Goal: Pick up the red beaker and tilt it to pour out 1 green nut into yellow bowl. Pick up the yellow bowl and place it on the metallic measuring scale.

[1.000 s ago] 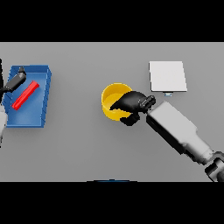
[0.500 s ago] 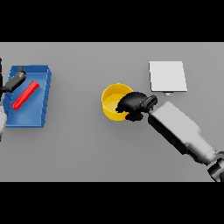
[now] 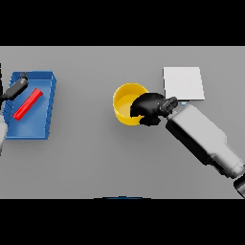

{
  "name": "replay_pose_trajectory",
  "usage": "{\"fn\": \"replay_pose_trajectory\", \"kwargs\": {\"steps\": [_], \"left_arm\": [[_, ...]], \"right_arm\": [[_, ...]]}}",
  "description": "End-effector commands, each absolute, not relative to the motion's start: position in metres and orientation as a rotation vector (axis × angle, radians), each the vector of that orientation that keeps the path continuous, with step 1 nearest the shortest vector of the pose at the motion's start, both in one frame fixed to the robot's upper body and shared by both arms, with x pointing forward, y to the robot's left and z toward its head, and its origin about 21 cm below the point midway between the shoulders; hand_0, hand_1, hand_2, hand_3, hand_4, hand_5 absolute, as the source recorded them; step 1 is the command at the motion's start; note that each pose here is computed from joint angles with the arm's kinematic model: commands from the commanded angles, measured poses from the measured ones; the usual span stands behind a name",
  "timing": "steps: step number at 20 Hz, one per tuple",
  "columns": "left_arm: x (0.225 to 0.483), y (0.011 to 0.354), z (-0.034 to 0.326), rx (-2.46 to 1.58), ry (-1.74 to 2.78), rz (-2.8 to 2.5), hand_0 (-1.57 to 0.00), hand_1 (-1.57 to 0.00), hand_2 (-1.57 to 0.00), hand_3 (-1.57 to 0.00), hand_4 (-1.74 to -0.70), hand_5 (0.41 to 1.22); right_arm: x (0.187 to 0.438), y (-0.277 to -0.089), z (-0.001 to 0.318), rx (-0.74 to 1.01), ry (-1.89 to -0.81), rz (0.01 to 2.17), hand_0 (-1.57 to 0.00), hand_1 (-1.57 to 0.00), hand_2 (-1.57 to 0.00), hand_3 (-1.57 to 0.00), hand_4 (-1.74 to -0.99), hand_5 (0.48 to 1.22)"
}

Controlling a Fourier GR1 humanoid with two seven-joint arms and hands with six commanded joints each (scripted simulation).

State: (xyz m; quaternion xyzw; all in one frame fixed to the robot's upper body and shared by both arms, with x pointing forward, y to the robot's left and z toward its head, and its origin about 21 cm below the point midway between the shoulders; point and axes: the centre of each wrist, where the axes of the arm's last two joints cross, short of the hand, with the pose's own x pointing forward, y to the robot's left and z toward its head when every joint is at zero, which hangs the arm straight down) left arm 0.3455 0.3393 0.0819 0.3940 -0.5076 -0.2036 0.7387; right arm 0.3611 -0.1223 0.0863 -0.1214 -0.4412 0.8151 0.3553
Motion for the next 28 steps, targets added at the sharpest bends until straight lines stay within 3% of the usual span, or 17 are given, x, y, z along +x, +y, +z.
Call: {"fn": "replay_pose_trajectory", "kwargs": {"steps": [1,3,6,8,10,17,22,28], "left_arm": [[0.345,0.340,0.081,0.866,-1.121,-0.452,0.00,0.00,0.00,0.00,-0.74,0.695],[0.345,0.341,0.081,0.863,-1.117,-0.457,0.00,0.00,0.00,0.00,-0.74,0.696],[0.347,0.340,0.082,0.868,-1.127,-0.460,0.00,0.00,0.00,0.00,-0.74,0.697],[0.347,0.342,0.083,0.860,-1.126,-0.441,0.00,0.00,0.00,0.00,-0.75,0.697],[0.345,0.342,0.081,0.875,-1.116,-0.451,0.00,0.00,0.00,0.00,-0.74,0.702],[0.345,0.342,0.083,0.872,-1.105,-0.445,0.00,0.00,0.00,0.00,-0.74,0.706],[0.345,0.341,0.087,0.875,-1.110,-0.448,0.00,0.00,0.00,0.00,-0.73,0.691],[0.341,0.344,0.083,0.876,-1.103,-0.453,0.00,0.00,0.00,0.00,-0.72,0.682]], "right_arm": [[0.362,-0.124,0.094,-0.330,-1.142,2.102,-1.56,-1.56,-1.41,-1.25,-1.737,1.218],[0.361,-0.125,0.107,-0.383,-1.174,2.082,-1.56,-1.56,-1.41,-1.26,-1.738,1.219],[0.366,-0.142,0.121,-0.427,-1.191,2.039,-1.57,-1.57,-1.44,-1.27,-1.740,1.220],[0.372,-0.152,0.124,-0.433,-1.199,2.012,-1.57,-1.57,-1.44,-1.38,-1.740,1.220],[0.378,-0.160,0.130,-0.466,-1.198,1.973,-1.57,-1.57,-1.47,-1.31,-1.740,1.220],[0.406,-0.216,0.146,-0.642,-1.203,1.824,-1.57,-1.57,-1.54,-1.20,-1.741,1.221],[0.421,-0.245,0.130,-0.686,-1.182,1.717,-1.57,-1.57,-1.51,-1.18,-1.741,1.221],[0.430,-0.273,0.100,-0.709,-1.103,1.652,-1.57,-1.57,-1.41,-1.35,-1.741,1.221]]}}
